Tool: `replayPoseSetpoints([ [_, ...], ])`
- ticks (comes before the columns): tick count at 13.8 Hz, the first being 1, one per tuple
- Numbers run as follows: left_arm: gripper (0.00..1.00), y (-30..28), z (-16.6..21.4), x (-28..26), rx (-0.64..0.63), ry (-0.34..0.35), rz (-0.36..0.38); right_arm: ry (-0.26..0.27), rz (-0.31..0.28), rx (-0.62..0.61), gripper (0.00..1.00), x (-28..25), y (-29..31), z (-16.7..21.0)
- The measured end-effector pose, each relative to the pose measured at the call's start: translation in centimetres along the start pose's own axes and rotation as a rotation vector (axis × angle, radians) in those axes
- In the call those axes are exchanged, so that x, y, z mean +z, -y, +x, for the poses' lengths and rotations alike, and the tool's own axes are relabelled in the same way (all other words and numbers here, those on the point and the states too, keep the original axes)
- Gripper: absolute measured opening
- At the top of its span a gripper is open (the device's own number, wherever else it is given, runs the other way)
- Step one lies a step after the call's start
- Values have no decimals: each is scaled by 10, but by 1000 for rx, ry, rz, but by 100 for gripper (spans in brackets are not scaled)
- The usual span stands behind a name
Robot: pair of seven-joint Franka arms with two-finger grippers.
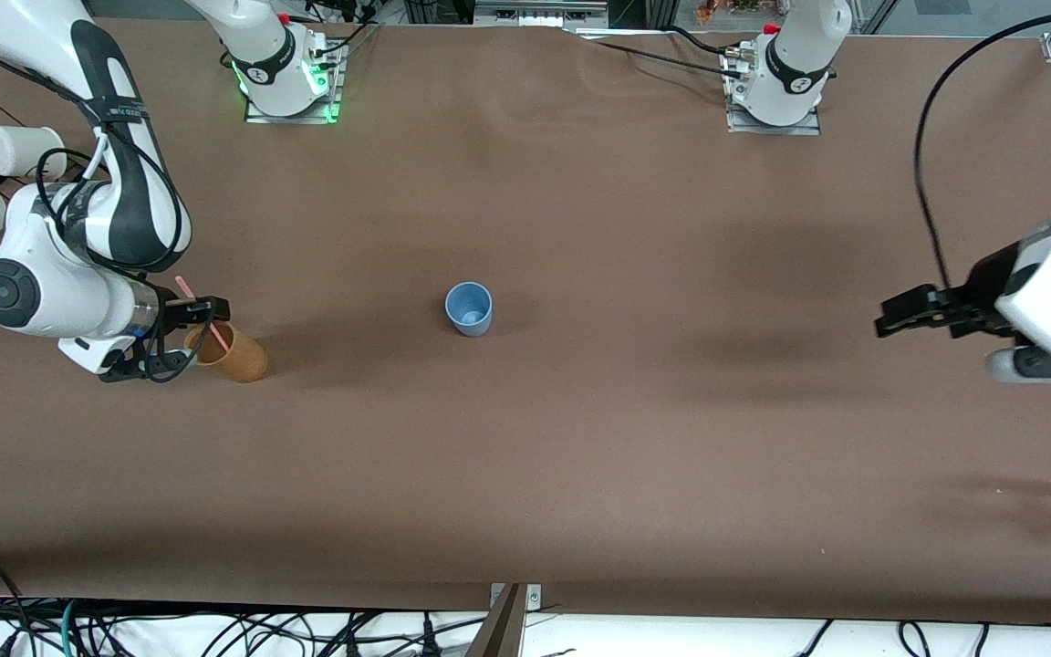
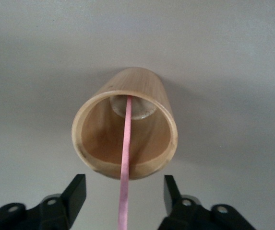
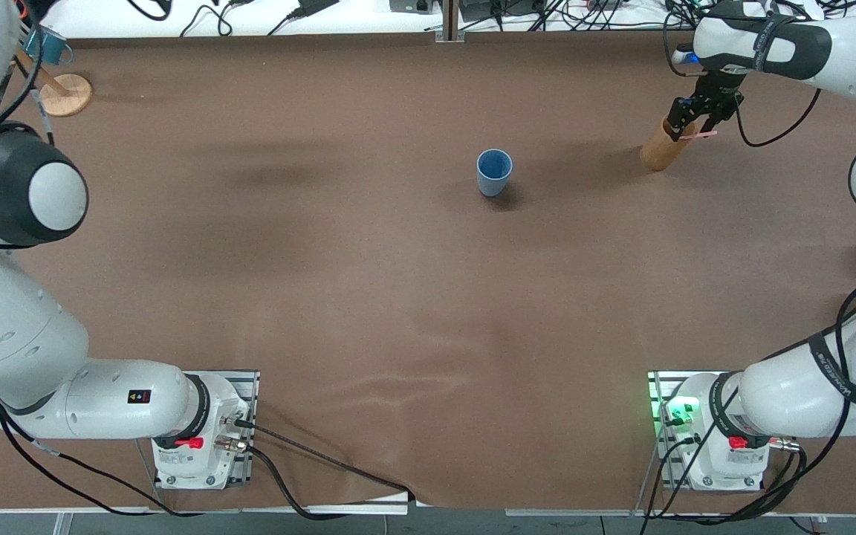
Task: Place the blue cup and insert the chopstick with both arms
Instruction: 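Release the cup and withdraw the left gripper while the right gripper reaches the chopstick, then grasp the pink chopstick with the right gripper and pull it out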
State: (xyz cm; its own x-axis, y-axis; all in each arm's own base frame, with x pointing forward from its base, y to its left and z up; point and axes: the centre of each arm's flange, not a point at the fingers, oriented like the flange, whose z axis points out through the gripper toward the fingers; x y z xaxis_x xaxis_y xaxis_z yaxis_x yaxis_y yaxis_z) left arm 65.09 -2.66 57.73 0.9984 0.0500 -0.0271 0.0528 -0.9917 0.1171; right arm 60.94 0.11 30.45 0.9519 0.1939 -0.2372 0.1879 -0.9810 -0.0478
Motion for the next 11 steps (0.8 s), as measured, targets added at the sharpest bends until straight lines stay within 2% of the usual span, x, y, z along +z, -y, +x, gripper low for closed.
replayPoseSetpoints([
  [4,100,52,-26,-11,-6,38,5,6,2,-2,60,-4,1,-3],
  [6,100,66,-36,-10,-17,51,25,12,3,-2,40,-2,1,-4],
  [7,100,68,-41,-11,-18,53,40,15,3,-3,26,0,1,-4],
  [9,100,67,-48,-14,-9,55,63,15,3,-4,8,0,2,-4],
  [11,100,61,-55,-19,16,56,67,7,-1,-15,8,-5,8,-3],
])
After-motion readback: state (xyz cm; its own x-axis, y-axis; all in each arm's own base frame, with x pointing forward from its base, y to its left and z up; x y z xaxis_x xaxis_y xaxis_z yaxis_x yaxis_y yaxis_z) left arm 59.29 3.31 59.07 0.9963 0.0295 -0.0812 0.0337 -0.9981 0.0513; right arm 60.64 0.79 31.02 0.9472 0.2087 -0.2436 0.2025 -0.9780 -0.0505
